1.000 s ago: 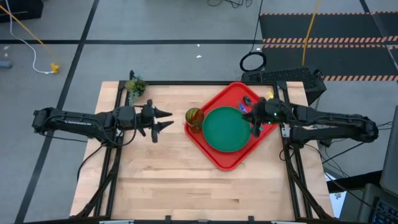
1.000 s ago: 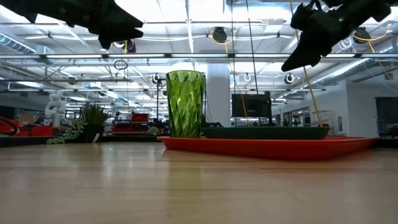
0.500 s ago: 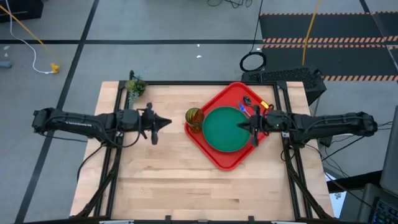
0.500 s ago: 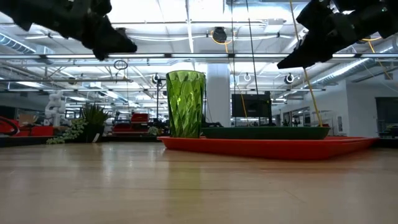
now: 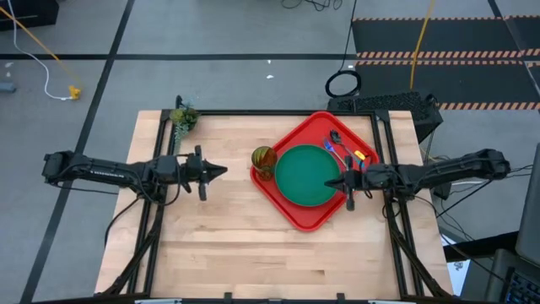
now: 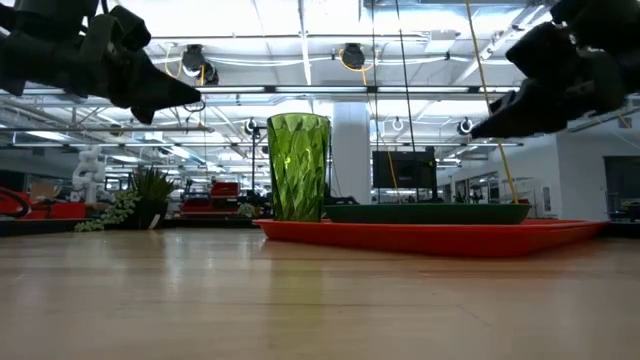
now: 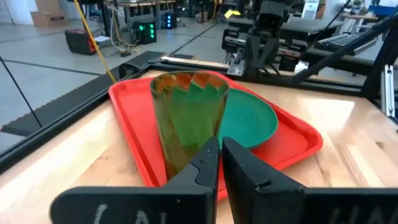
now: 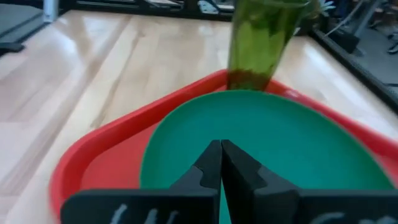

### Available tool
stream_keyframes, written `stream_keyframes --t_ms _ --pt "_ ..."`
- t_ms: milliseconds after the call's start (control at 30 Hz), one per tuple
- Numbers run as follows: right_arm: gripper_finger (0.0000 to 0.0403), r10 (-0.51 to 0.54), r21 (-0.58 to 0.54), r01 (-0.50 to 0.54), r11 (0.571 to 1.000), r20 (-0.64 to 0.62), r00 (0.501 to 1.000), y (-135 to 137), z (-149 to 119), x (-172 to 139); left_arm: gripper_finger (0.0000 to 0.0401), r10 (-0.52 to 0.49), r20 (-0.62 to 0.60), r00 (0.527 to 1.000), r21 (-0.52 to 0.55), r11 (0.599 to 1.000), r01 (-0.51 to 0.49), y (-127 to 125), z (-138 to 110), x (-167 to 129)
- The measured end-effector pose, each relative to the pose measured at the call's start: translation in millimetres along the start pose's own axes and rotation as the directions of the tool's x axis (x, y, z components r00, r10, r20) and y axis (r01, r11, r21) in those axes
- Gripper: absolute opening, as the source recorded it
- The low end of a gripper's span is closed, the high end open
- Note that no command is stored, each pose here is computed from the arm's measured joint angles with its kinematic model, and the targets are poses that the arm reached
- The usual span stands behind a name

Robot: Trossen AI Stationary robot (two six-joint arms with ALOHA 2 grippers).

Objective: Pick and place plate/cup/fork/spoon on tray
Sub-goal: Return to Home Position

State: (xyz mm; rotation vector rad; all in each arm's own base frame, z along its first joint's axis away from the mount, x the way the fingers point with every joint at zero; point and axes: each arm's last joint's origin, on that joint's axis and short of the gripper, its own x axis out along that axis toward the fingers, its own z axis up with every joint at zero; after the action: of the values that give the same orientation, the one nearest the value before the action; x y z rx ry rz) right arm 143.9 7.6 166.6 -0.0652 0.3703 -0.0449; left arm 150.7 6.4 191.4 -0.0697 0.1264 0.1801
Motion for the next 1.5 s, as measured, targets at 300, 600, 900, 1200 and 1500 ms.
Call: stream_keyframes --t_ms 300,600,900,1200,1500 --pt "0.0000 0.117 -0.048 -0.111 0.993 0.138 0.983 13 -11 -8 0.0004 -0.003 0.002 1.000 0.028 1.000 0.003 0 -1 -2" --pt "0.0000 0.195 -0.081 -0.178 0.981 0.297 0.935 13 -11 -24 0.0019 -0.005 0.036 0.999 0.023 1.000 0.005 1 3 -6" --pt "0.0000 0.253 -0.142 -0.213 0.967 0.408 0.877 9 -5 -36 0.0004 -0.005 0.034 0.999 0.018 1.000 0.005 1 3 -6" --pt "0.0000 0.166 -0.141 -0.111 0.984 0.475 0.864 4 -3 -47 0.0016 -0.006 0.048 0.999 0.009 1.000 0.006 1 4 -6" --pt "0.0000 0.132 -0.143 -0.070 0.987 0.490 0.862 2 -5 -51 0.0009 -0.012 0.068 0.998 0.007 1.000 0.011 0 6 -6"
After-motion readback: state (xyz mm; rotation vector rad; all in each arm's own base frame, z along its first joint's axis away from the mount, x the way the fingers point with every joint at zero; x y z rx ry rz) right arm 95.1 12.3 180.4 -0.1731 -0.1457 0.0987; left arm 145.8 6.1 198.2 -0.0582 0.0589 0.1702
